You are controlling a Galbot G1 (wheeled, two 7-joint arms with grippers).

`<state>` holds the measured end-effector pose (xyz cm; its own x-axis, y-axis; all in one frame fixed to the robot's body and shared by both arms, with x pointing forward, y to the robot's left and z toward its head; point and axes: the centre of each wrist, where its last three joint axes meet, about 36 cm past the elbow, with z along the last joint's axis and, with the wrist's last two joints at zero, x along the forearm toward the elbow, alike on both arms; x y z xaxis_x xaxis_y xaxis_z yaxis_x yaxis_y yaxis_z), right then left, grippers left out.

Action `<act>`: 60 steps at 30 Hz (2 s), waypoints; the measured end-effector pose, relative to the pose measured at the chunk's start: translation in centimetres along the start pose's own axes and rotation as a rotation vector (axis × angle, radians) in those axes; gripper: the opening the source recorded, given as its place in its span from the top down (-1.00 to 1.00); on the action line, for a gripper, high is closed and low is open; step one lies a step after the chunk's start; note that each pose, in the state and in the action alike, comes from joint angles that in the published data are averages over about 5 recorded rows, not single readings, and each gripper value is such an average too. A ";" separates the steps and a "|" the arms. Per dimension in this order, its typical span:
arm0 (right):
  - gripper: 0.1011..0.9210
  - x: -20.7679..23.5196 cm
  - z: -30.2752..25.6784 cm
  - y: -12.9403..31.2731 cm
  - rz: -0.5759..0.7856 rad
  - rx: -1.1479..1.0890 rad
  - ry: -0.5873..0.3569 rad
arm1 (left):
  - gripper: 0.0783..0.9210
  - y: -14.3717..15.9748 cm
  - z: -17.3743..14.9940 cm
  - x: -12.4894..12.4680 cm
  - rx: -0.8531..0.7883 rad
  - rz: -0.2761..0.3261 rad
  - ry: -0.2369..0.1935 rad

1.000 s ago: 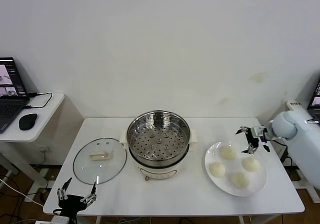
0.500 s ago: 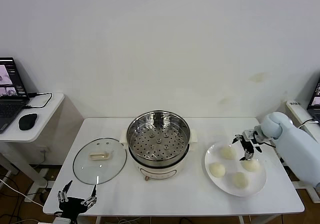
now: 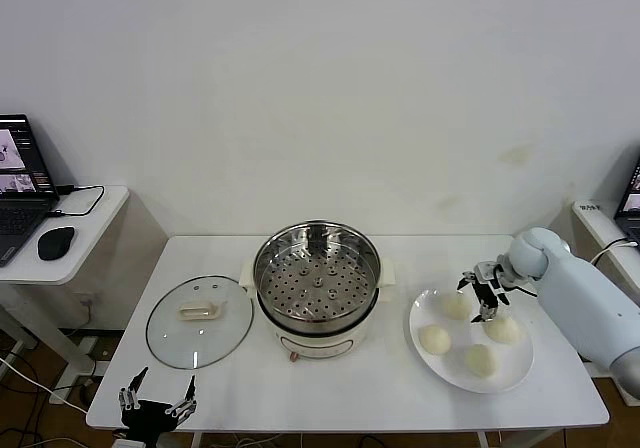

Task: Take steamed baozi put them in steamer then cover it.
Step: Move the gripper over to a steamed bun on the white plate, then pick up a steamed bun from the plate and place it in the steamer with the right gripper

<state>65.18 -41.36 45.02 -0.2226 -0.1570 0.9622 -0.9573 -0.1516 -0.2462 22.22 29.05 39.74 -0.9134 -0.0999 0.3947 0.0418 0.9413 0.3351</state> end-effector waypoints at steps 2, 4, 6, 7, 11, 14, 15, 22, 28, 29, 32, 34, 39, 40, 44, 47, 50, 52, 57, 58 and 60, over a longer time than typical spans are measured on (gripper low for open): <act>-0.76 -0.2 -0.2 -0.1 -0.001 -0.003 -0.001 | -0.77 0.0 0.0 0.0 0.001 0.000 0.001; -0.76 -0.4 -0.3 -0.1 -0.002 -0.006 -0.003 | -0.77 0.0 0.1 0.0 0.001 -0.001 0.003; -0.76 -0.6 -0.4 -0.2 -0.003 -0.009 -0.005 | -0.77 -0.1 0.2 0.0 0.002 0.000 0.007; -0.75 -0.6 -0.4 -0.2 -0.004 -0.011 -0.006 | -0.77 -0.1 0.3 0.0 0.002 0.000 0.009; -0.59 -0.9 -0.3 0.0 -0.009 -0.020 -0.005 | -0.77 -0.2 0.4 0.1 0.002 0.000 0.013; -0.37 -0.9 -0.1 0.0 -0.011 -0.025 -0.005 | -0.77 -0.2 0.4 0.0 0.001 -0.002 0.011; -0.32 -0.9 -0.1 0.1 -0.011 -0.026 -0.006 | -0.77 -0.1 0.4 0.0 0.001 -0.003 0.011; -0.18 -0.4 0.1 -0.1 -0.006 -0.033 -0.017 | -0.77 -0.3 0.5 0.0 0.004 0.000 0.012; -0.18 1.5 0.1 -1.1 0.013 -0.030 -0.041 | -0.77 -0.4 0.4 -0.1 0.006 -0.003 0.008; -0.18 2.0 0.1 -1.4 0.018 -0.028 -0.045 | -0.77 -0.4 0.4 -0.2 0.007 -0.004 0.008; -0.18 4.0 -0.3 -2.7 0.036 -0.019 -0.060 | -0.77 -0.5 0.4 -0.3 0.008 -0.007 0.007; -0.18 5.6 -0.9 -4.0 0.048 -0.009 -0.072 | -0.77 -0.5 0.4 -0.3 0.006 -0.007 0.005; -0.18 9.8 -3.0 -7.5 0.076 0.023 -0.111 | -0.77 -0.3 0.0 -0.2 0.003 -0.007 -0.008; -0.18 10.7 -3.6 -8.3 0.080 0.031 -0.121 | -0.77 -0.3 -0.1 -0.2 0.004 -0.007 -0.012; -0.18 14.0 -6.2 -11.4 0.096 0.071 -0.160 | -0.77 -0.1 -0.5 -0.1 0.009 -0.012 -0.024; -0.18 16.4 -8.6 -13.8 0.104 0.109 -0.196 | -0.77 0.0 -0.8 0.0 0.011 -0.017 -0.033; -0.18 18.3 -11.1 -16.2 0.101 0.160 -0.238 | -0.77 0.3 -1.0 0.0 0.013 -0.025 -0.039; -0.18 19.0 -12.9 -17.6 0.092 0.207 -0.262 | -0.77 0.5 -1.0 0.0 0.015 -0.032 -0.041; -0.19 19.9 -18.3 -20.1 0.065 0.392 -0.287 | -0.77 0.8 -0.7 -0.1 0.020 -0.047 -0.035; -0.19 20.0 -19.5 -20.4 0.061 0.438 -0.285 | -0.77 0.8 -0.6 -0.1 0.021 -0.049 -0.033; -0.19 20.1 -21.8 -20.9 0.052 0.526 -0.276 | -0.77 0.8 -0.5 -0.1 0.021 -0.051 -0.029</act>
<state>76.67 -20.07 72.02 -0.1433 -0.4147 0.8986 -0.7107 -0.5888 -0.3850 22.54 29.64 40.36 -0.9253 -0.1394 0.3527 -0.0139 0.9418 0.3358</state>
